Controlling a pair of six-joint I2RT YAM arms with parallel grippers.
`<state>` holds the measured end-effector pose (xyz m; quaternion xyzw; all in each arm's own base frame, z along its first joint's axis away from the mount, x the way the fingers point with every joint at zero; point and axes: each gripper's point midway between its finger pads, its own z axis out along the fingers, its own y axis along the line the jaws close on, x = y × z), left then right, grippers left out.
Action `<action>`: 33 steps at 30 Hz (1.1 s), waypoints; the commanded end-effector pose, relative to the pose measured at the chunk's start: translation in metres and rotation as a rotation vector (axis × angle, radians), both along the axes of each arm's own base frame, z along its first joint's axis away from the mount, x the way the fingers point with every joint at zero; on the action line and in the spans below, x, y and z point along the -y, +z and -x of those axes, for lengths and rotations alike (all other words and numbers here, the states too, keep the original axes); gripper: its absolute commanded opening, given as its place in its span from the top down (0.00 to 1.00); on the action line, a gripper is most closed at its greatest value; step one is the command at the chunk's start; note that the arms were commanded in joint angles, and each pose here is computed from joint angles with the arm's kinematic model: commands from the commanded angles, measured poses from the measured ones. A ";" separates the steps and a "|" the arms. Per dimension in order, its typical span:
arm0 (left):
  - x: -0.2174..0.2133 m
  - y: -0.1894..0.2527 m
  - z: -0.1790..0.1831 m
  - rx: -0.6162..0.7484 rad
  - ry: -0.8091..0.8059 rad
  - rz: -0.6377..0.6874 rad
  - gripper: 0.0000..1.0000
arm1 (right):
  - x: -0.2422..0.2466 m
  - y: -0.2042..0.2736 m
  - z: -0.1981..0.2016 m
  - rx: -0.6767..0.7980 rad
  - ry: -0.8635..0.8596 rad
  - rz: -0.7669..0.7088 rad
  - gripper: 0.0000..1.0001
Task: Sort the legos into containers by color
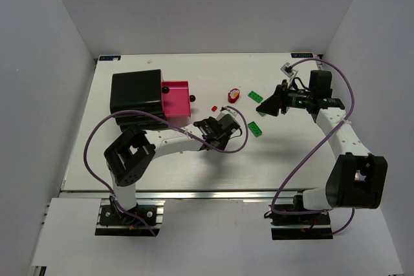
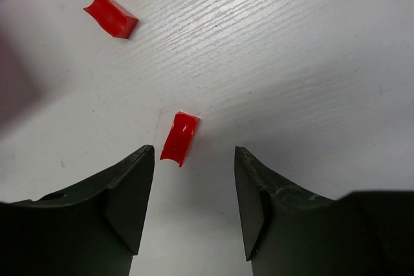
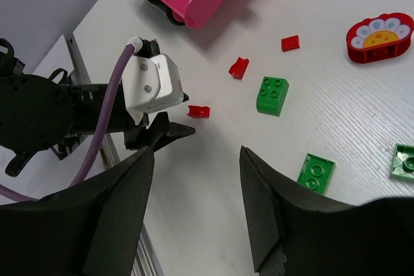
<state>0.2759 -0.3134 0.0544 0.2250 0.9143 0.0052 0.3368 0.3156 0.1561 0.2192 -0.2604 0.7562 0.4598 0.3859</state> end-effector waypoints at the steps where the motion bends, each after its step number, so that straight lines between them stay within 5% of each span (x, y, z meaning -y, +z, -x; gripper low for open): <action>1: 0.002 0.003 -0.007 0.021 -0.054 -0.027 0.38 | 0.006 0.008 0.001 0.040 0.017 -0.031 0.39; 11: -0.016 -0.016 -0.018 -0.003 -0.039 -0.089 0.35 | 0.016 0.006 0.000 0.027 -0.001 -0.052 0.40; 17: -0.017 -0.025 -0.019 -0.038 -0.045 -0.080 0.58 | 0.019 0.006 0.000 0.022 -0.002 -0.066 0.42; 28: -0.011 -0.020 -0.013 -0.084 -0.068 0.004 0.70 | 0.024 0.008 0.002 0.017 -0.009 -0.082 0.44; 33: -0.007 0.015 -0.019 -0.038 -0.051 0.050 0.80 | 0.025 0.008 0.002 0.019 -0.011 -0.086 0.44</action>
